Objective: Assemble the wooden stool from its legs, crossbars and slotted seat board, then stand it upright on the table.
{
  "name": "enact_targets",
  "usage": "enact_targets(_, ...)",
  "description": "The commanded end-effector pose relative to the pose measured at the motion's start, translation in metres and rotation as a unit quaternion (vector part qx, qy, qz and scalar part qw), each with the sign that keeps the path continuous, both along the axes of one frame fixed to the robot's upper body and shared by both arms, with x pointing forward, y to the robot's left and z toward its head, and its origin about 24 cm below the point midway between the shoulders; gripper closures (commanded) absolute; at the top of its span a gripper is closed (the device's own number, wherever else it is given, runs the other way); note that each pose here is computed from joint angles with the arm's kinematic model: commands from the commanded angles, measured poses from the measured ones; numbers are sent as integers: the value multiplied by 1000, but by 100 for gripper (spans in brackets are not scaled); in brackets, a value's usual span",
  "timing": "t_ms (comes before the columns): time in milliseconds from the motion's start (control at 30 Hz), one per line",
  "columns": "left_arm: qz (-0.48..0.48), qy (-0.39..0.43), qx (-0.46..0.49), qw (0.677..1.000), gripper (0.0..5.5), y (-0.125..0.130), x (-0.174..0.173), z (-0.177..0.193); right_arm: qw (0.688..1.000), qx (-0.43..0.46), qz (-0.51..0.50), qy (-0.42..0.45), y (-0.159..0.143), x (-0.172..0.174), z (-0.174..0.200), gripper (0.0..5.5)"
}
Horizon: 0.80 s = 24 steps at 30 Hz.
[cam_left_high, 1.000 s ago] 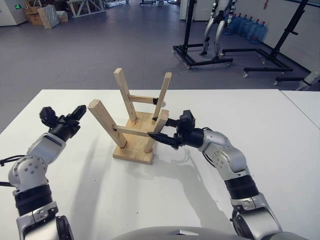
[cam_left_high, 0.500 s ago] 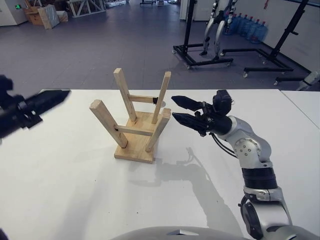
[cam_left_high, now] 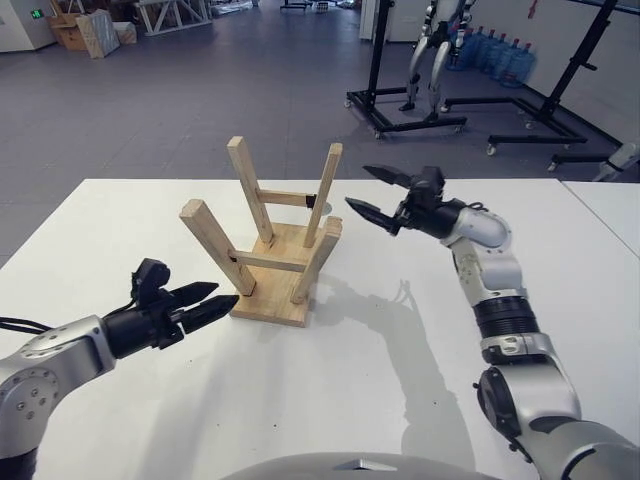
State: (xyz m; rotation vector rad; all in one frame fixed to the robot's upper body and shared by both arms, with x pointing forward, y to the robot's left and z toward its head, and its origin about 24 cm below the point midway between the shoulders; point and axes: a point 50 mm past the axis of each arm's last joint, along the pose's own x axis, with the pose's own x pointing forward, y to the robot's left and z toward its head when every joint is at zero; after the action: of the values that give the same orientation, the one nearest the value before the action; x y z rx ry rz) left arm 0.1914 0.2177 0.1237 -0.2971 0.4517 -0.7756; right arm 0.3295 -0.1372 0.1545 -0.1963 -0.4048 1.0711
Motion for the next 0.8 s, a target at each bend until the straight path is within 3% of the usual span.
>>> enact_targets(33, -16, -1, -8, 1000, 195, -17, 3, 0, 999, -9, 35, -25, 24, -4, -5, 194)
enact_targets(267, -11, 5, -2, 1000, 195, -25, 6, -9, 996, -27, 83, -33, 38, -6, -16, 194)
enact_targets(500, 67, -9, 13, 998, 195, -6, 22, -15, 988, 30, 151, -23, 45, -30, -7, 194)
enact_targets(633, 123, -33, 43, 991, 195, 8, 41, -11, 978, 38, 202, -17, 70, -53, -2, 194)
enact_targets(800, 129, -51, 60, 989, 195, 2, 59, -7, 970, 17, 240, -7, 97, -71, -8, 194)
